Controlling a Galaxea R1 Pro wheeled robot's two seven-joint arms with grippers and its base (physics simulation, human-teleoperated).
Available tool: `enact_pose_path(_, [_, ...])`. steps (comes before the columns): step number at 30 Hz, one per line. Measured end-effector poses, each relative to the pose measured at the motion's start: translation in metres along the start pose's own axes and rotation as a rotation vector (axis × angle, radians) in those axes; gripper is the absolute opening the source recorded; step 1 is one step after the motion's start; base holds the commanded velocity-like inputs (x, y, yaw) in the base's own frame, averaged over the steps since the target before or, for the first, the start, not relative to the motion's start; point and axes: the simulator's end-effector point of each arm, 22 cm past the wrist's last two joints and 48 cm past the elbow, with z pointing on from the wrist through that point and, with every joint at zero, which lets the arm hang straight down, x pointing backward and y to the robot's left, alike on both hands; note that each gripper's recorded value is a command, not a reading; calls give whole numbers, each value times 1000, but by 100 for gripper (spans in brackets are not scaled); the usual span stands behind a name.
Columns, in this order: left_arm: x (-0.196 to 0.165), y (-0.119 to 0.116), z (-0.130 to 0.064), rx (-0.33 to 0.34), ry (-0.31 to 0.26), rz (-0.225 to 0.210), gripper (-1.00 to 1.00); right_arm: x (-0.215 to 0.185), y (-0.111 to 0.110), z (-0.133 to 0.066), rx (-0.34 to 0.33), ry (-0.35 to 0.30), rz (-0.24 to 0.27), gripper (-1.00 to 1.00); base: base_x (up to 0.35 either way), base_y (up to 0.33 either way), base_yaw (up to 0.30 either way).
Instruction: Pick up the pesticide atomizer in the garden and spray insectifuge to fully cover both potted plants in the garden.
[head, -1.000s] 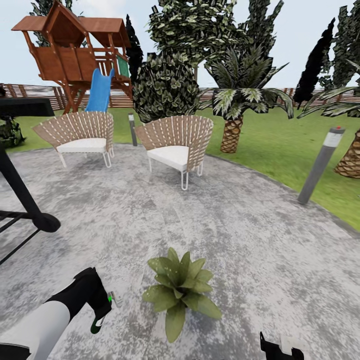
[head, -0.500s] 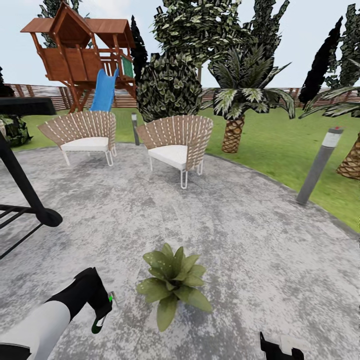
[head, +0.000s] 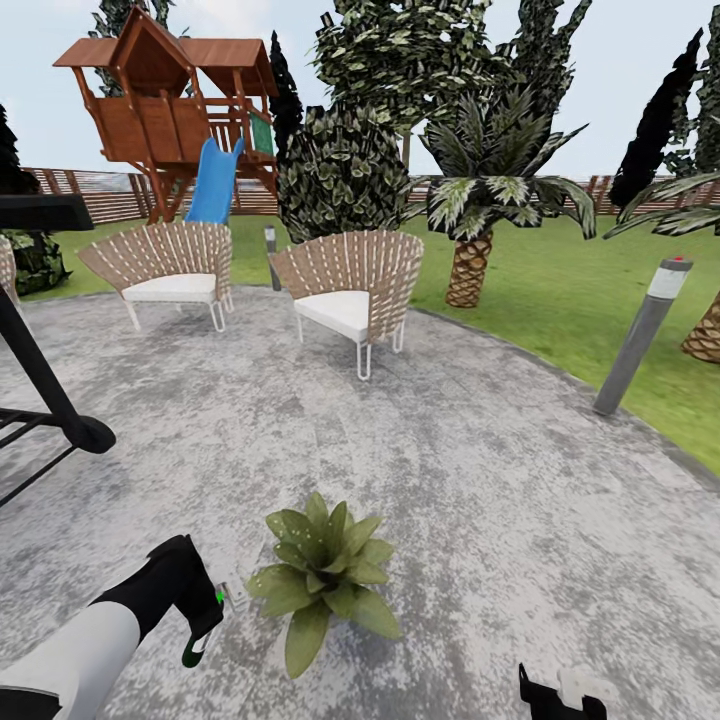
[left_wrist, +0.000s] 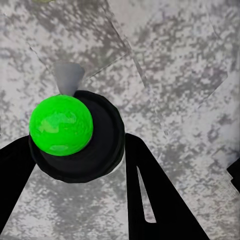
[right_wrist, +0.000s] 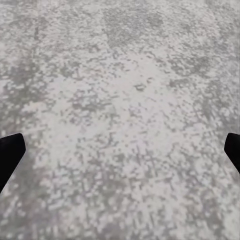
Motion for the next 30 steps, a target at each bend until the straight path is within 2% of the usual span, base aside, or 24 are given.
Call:
enact_pose_path(18, [5, 2, 0, 2, 3, -7, -100, 0, 0, 0, 1, 0, 0, 100, 0, 0, 241])
enact_pose_path(25, [2, -1, 1, 5, 2, -3, -100, 0, -2, 0, 2, 1, -3, 100, 0, 0, 12])
enact_pose_path(27, [1, -1, 1, 6, 2, -2, -100, 10, -12, -3, 16, 23, -16, 100, 0, 0, 0])
enact_pose_path(30, [1, -1, 1, 6, 1, -2, -100, 14, -15, -4, 21, 32, -22, 100, 0, 0, 0])
